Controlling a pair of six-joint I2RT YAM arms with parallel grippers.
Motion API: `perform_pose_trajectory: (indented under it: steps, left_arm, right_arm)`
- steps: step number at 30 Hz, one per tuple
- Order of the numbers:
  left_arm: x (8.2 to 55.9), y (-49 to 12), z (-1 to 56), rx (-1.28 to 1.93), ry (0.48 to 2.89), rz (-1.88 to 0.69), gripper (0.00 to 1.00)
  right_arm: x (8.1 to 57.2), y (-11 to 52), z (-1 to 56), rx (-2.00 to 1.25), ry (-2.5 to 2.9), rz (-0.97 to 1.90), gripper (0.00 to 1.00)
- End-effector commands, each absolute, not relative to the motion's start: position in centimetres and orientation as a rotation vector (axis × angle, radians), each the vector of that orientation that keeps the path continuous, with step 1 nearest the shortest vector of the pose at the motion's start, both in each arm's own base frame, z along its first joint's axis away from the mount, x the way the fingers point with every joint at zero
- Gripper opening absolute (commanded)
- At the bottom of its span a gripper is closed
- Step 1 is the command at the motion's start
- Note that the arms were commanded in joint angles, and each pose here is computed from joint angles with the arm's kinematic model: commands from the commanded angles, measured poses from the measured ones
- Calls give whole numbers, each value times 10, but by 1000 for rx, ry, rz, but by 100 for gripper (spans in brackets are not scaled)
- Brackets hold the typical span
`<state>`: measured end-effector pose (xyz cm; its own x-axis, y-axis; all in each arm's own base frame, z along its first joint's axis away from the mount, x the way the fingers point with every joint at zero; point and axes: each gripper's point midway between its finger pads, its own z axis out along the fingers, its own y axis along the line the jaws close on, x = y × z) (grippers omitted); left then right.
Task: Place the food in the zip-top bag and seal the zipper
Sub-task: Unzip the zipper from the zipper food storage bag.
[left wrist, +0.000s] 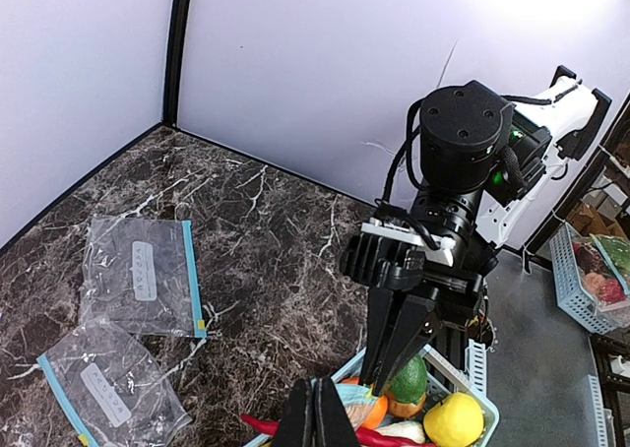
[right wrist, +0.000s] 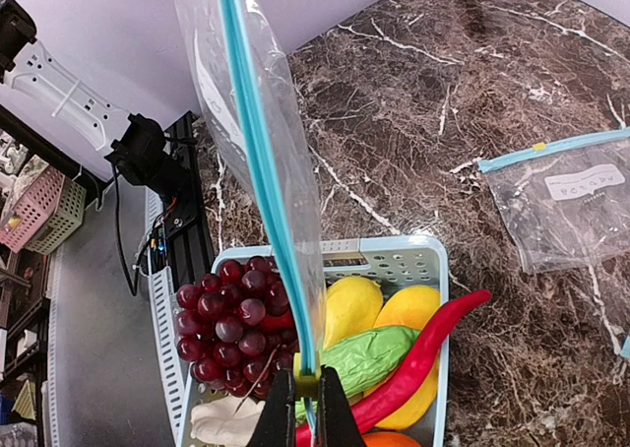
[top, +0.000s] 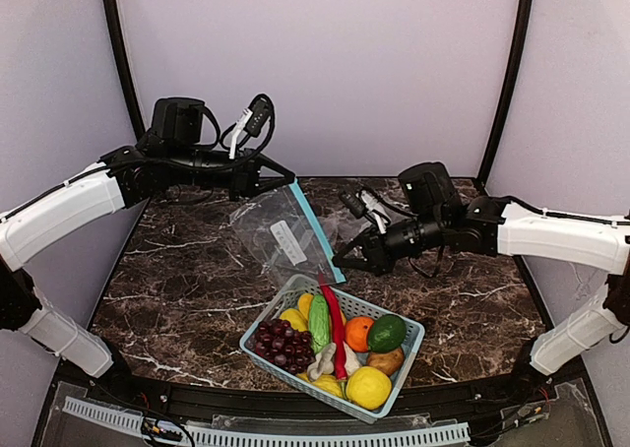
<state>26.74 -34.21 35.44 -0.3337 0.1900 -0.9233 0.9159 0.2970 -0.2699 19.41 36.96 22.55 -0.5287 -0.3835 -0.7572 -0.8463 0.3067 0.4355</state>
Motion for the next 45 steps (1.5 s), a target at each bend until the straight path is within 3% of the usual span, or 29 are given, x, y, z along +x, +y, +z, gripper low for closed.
perform_pose_trajectory:
  steps: [1, 23, 30, 33, 39, 45]
  left_arm:
    - [268, -332, 373, 978, 1673, -1066, 1]
    - [257, -331, 364, 1062, 1653, -1106, 1]
    - [224, -342, 333, 1262, 1630, -1320, 1]
    - [218, -344, 330, 1292, 1622, -1359, 1]
    - [212, -348, 326, 1321, 1616, -1399, 1]
    - [211, -349, 324, 1327, 1621, -1409, 1]
  right_arm:
    - [189, 365, 198, -1089, 2156, 1143, 0]
    - [181, 365, 199, -1102, 2151, 1184, 0]
    - [185, 366, 240, -1076, 2011, 1195, 40]
    - [195, 363, 250, -1023, 1967, 1137, 49]
    - [208, 368, 265, -953, 1881, 1051, 49]
    - [206, 382, 264, -991, 1853, 1064, 40]
